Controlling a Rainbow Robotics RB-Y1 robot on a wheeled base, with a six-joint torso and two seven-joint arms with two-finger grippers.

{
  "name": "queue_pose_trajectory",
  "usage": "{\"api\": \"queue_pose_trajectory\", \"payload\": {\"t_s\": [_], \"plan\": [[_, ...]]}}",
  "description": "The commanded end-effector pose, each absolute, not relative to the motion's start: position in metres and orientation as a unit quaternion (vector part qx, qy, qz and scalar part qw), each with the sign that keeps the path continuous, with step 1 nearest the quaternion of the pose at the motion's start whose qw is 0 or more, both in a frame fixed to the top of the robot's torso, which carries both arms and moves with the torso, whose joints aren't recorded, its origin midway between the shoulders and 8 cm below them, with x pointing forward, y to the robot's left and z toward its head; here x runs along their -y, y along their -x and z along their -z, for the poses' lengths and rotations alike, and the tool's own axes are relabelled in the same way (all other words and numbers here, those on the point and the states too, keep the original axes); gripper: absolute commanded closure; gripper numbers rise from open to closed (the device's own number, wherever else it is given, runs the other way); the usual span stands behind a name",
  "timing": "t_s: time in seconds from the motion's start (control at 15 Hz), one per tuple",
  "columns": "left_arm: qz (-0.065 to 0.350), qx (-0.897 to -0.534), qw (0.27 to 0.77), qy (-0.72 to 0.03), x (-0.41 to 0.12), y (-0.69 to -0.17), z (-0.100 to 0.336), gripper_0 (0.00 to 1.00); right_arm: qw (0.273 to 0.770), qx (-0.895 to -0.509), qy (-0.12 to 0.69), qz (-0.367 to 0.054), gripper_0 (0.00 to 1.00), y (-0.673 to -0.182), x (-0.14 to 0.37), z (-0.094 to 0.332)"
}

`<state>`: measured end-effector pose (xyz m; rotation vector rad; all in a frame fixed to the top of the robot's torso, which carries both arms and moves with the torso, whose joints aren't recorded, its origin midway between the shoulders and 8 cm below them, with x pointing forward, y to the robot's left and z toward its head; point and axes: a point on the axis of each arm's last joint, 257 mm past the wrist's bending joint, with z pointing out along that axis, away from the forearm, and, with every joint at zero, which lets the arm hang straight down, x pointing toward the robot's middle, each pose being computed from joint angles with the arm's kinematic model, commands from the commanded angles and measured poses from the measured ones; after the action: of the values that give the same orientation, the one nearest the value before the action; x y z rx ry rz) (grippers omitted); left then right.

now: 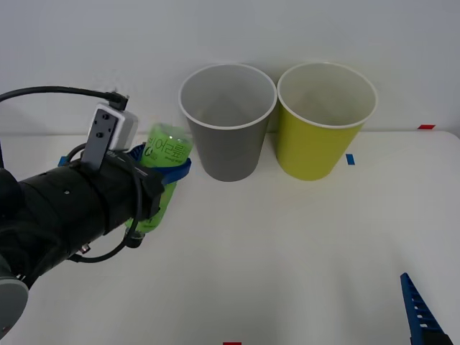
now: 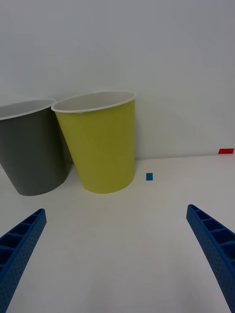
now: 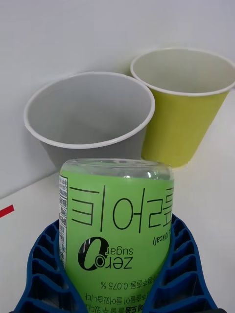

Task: Put cans in the gray bin and PET bottles in the light green bin.

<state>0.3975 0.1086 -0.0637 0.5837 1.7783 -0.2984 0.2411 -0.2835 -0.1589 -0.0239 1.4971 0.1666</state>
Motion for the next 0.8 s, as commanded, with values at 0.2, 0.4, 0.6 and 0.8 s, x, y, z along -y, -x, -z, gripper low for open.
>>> {"api": "queue_pose_trajectory", "payload": {"t_s": [0.2,0.4,0.6,0.8], "plan": [[0.156,-0.73,0.627,-0.223,-0.124,-0.407,0.013,1.0,0.729,-0.68,0.011,-0.076,0.0,-0.241,0.284,0.159],[0.142,-0.721,0.639,-0.225,-0.131,-0.411,-0.001,1.0,0.729,-0.68,0.011,-0.076,0.0,-0.241,0.284,0.159],[0.138,-0.703,0.658,-0.233,-0.127,-0.414,-0.023,1.0,0.729,-0.68,0.011,-0.076,0.0,-0.241,0.284,0.159],[0.115,-0.698,0.662,-0.246,-0.128,-0.419,-0.042,1.0,0.729,-0.68,0.011,-0.076,0.0,-0.241,0.284,0.159]]}}
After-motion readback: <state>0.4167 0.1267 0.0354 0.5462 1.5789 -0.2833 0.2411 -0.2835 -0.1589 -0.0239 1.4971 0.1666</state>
